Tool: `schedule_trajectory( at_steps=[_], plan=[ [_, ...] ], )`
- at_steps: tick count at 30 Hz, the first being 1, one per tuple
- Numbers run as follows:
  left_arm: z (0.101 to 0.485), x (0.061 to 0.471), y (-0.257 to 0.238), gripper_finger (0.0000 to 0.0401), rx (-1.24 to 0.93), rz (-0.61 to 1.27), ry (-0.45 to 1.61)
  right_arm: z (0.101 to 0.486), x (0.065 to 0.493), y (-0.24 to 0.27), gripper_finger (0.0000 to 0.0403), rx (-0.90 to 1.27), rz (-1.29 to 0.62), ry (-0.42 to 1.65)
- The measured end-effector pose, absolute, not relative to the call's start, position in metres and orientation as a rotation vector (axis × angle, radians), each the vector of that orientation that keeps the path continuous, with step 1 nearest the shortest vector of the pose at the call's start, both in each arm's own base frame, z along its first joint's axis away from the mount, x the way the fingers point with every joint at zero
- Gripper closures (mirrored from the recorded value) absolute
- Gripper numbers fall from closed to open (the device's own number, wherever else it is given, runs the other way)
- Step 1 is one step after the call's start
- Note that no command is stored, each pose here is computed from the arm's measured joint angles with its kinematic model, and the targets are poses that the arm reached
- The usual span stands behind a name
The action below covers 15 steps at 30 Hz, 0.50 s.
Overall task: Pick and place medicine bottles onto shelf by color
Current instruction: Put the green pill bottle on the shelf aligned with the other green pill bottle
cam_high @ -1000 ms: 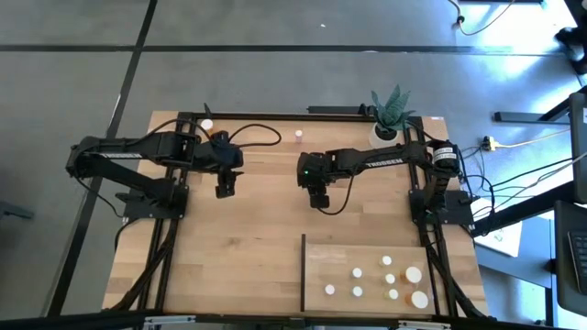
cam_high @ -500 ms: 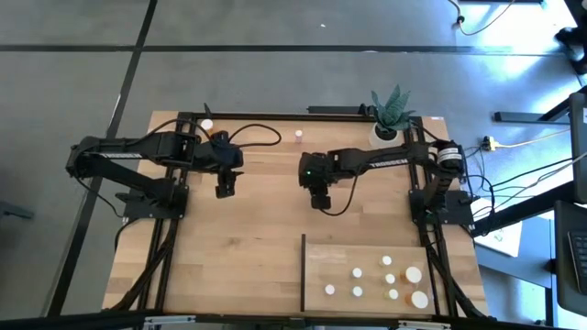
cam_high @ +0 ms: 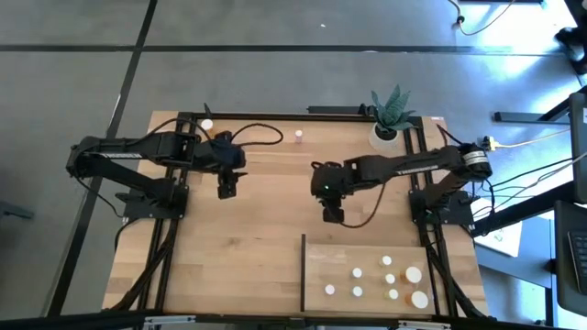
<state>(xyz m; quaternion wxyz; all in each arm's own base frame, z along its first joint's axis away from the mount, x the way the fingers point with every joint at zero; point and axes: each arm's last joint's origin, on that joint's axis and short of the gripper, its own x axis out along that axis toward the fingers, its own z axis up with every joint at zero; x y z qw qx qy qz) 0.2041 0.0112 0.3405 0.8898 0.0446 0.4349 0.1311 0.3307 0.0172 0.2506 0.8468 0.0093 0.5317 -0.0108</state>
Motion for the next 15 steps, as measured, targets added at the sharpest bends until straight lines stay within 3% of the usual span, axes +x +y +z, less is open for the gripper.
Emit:
schedule_trajectory(
  at_steps=[15],
  plan=[
    [0.347, 0.213, -0.003, 0.0232, 0.107, 0.109, 0.801, 0.264, 0.29, 0.102, 0.0281, 0.211, -0.111, 1.199]
  ],
)
